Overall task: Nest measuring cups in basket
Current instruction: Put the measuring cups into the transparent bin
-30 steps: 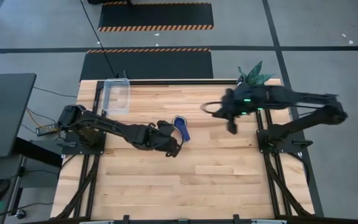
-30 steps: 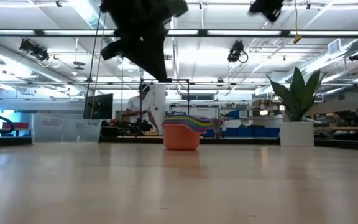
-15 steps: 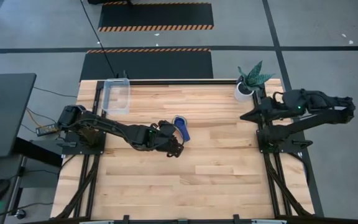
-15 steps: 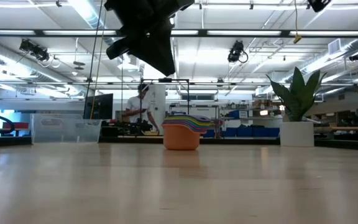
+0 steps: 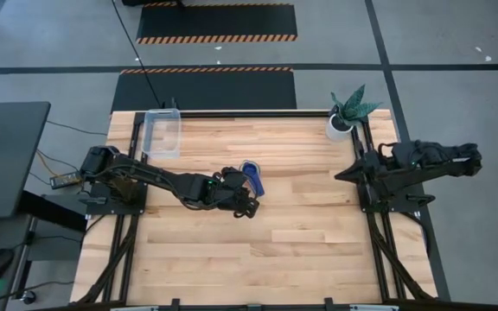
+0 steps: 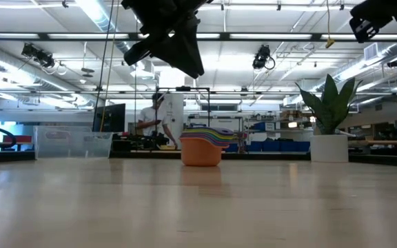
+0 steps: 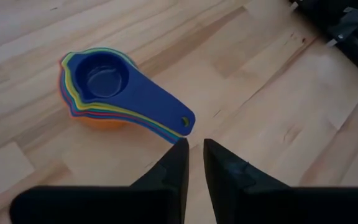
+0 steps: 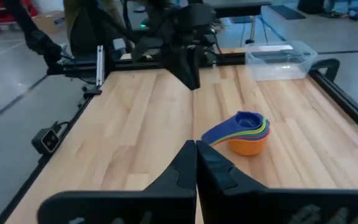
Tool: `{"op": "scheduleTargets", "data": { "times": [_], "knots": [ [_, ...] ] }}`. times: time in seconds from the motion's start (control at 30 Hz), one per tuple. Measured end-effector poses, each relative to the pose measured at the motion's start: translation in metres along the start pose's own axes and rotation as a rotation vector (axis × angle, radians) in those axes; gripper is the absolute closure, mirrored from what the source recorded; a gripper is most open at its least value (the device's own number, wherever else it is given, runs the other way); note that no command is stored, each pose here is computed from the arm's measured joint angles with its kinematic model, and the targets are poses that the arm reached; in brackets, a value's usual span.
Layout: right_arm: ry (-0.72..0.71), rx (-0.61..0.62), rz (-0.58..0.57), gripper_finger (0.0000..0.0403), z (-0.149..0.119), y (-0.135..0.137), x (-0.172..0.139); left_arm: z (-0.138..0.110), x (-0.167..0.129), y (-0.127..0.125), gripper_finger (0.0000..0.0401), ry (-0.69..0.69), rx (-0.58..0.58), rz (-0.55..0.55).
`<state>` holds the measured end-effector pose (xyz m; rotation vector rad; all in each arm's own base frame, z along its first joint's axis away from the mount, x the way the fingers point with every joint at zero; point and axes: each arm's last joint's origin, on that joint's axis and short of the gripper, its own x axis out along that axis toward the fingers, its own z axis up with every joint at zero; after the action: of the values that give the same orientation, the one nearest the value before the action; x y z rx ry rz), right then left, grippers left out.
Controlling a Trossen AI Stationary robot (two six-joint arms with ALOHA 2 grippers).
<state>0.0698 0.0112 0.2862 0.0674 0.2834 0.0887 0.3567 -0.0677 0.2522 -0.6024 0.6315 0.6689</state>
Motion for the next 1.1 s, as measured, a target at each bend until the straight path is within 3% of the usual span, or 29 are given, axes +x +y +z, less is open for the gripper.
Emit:
{"op": "scheduleTargets", "data": {
  "times": [0.27, 0.5, 0.73, 1.1],
  "knots": [
    [-0.141, -0.060, 0.126, 0.0400, -0.012, 0.002, 0.001, -0.002, -0.001, -0.002, 0.0347, 0.002, 0.002, -0.007],
    [-0.123, -0.028, 0.126, 0.0399, -0.026, 0.001, 0.010, -0.002, -0.001, -0.002, 0.0347, 0.002, 0.012, -0.007],
    [-0.118, 0.005, -0.001, 0.0398, -0.028, -0.002, 0.013, -0.002, -0.001, -0.002, 0.0347, 0.002, 0.023, -0.006],
    [0.009, 0.055, -0.055, 0.0399, -0.036, -0.003, 0.023, -0.002, -0.001, -0.001, 0.0347, 0.003, 0.045, -0.004]
  ]
}}
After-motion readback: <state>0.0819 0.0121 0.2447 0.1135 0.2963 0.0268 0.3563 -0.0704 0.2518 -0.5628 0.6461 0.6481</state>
